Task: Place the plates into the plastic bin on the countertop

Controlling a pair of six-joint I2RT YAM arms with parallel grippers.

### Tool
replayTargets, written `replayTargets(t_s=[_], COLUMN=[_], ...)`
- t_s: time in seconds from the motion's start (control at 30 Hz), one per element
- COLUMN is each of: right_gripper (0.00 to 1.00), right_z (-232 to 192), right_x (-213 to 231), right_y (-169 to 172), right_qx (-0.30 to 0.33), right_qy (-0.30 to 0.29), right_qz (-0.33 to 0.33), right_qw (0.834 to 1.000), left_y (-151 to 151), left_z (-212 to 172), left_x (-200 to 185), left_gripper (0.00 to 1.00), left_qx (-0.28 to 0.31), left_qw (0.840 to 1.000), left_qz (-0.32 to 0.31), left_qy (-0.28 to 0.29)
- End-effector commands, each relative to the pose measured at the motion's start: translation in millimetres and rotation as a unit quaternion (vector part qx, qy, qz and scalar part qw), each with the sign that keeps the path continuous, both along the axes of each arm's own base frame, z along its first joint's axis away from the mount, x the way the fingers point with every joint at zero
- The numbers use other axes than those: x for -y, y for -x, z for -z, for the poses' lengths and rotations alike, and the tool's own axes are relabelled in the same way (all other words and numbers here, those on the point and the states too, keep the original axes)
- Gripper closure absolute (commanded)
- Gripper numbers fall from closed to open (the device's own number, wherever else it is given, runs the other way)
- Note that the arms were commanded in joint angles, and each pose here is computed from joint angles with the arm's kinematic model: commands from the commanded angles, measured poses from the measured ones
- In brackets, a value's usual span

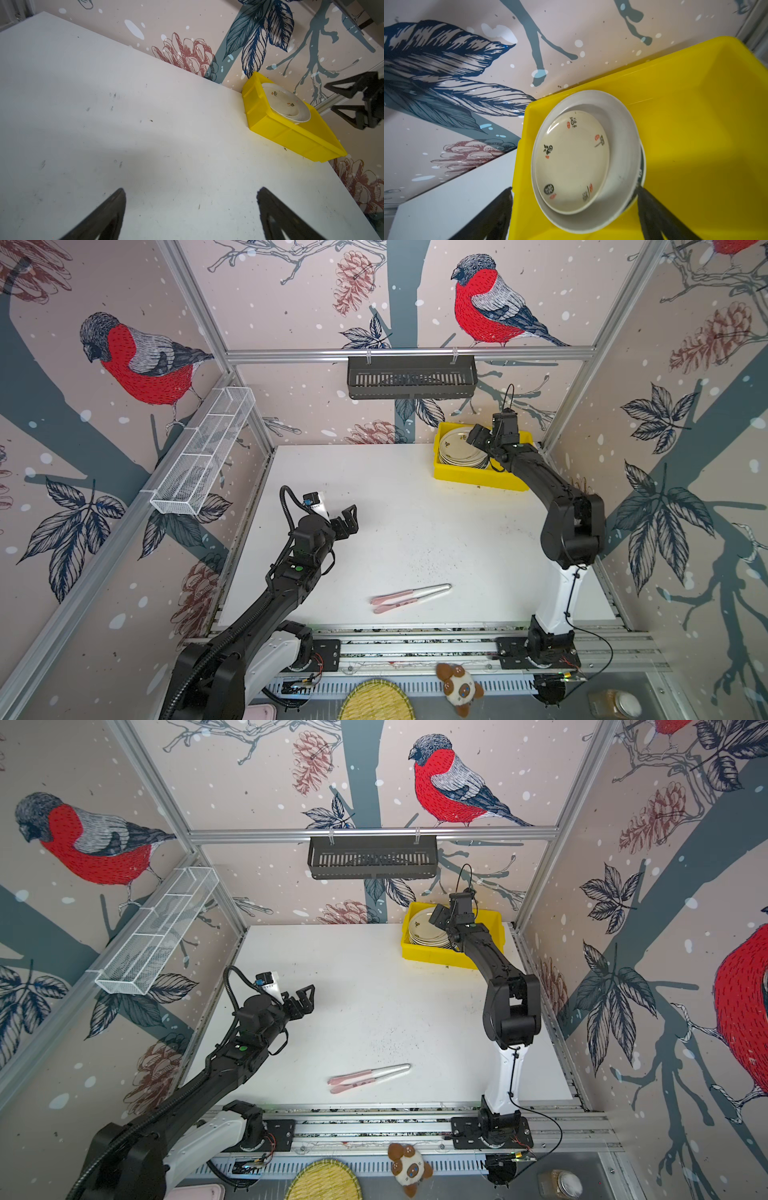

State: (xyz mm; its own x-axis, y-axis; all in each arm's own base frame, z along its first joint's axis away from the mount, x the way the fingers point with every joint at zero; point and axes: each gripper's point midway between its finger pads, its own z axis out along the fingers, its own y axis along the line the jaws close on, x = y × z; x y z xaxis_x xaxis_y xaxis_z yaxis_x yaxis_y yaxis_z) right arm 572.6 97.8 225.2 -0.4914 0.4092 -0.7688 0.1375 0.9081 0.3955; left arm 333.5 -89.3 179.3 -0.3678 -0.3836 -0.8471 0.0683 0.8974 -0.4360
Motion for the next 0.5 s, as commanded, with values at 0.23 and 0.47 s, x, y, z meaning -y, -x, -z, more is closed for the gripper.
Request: replayTargets(t_s=[0.23,0.47], right_gripper=[0.00,0.00], right_z=[-45.8,-22.0], right_x=[49.1,69.2], right_y=[130.2,175.4], right_qx=[0.198,0.212], right_qy=[0.009,0.003], right_qz=[0.109,0.126], right_qw=[0.974,0.969], left_y=[-8.4,-18.7], left_z=[-25.2,-7.5], left_x=[-74.6,-90.4], left_gripper=[0.03,0.03], left_qx=[0.109,0.109], left_qw=[0.971,0.958], left_qz=[-0.189,-0.195], left_qy=[-0.094,-0.179])
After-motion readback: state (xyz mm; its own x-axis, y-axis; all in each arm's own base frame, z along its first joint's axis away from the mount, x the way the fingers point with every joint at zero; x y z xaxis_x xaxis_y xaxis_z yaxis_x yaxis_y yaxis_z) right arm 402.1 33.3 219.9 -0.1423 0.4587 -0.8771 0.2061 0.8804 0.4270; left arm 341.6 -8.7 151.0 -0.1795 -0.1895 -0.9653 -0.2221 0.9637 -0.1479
